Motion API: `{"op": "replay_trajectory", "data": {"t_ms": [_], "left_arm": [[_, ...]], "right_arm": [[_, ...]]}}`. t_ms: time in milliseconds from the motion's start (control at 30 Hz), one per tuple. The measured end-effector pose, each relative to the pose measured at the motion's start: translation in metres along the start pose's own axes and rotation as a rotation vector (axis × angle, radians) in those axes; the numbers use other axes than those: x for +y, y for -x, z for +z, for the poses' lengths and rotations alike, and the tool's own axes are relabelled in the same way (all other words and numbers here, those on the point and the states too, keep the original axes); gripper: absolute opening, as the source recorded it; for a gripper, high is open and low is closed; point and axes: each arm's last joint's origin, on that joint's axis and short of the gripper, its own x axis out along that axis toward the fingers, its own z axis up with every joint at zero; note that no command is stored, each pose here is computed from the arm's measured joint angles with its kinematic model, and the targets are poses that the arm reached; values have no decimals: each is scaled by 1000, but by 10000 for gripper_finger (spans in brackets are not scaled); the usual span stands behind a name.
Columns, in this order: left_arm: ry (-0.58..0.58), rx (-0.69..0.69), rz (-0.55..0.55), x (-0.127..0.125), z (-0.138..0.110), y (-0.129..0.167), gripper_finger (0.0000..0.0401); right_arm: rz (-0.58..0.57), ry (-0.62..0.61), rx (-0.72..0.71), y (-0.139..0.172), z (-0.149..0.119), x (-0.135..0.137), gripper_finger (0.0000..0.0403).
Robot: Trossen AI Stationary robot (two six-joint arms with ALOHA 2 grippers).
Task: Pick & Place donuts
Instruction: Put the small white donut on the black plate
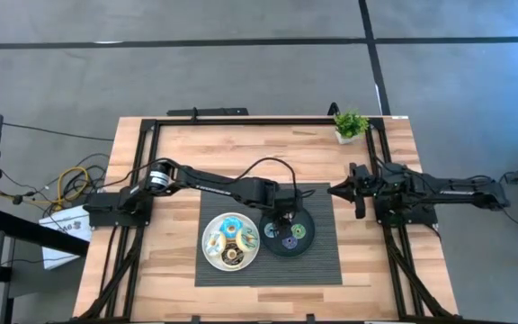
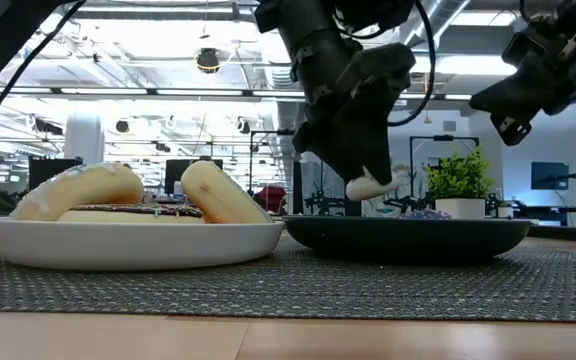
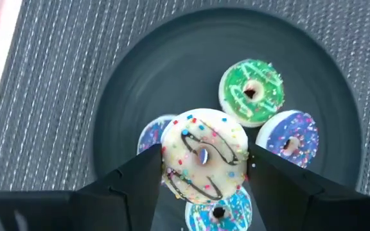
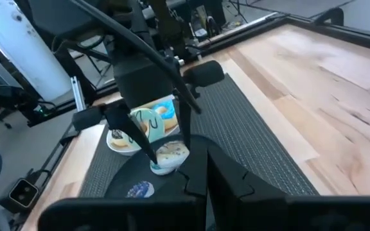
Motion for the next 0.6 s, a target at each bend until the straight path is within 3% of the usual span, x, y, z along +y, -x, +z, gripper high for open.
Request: {"op": "replay_trajectory", "data": {"t_ms": [333, 600], "left_arm": [[18, 24, -43, -11, -6, -13, 209], [100, 89, -80, -10, -12, -29, 209]], "right_arm": [[-26, 11, 1, 0, 0, -3, 0], [-26, 10, 8, 0, -1, -3, 0]]}}
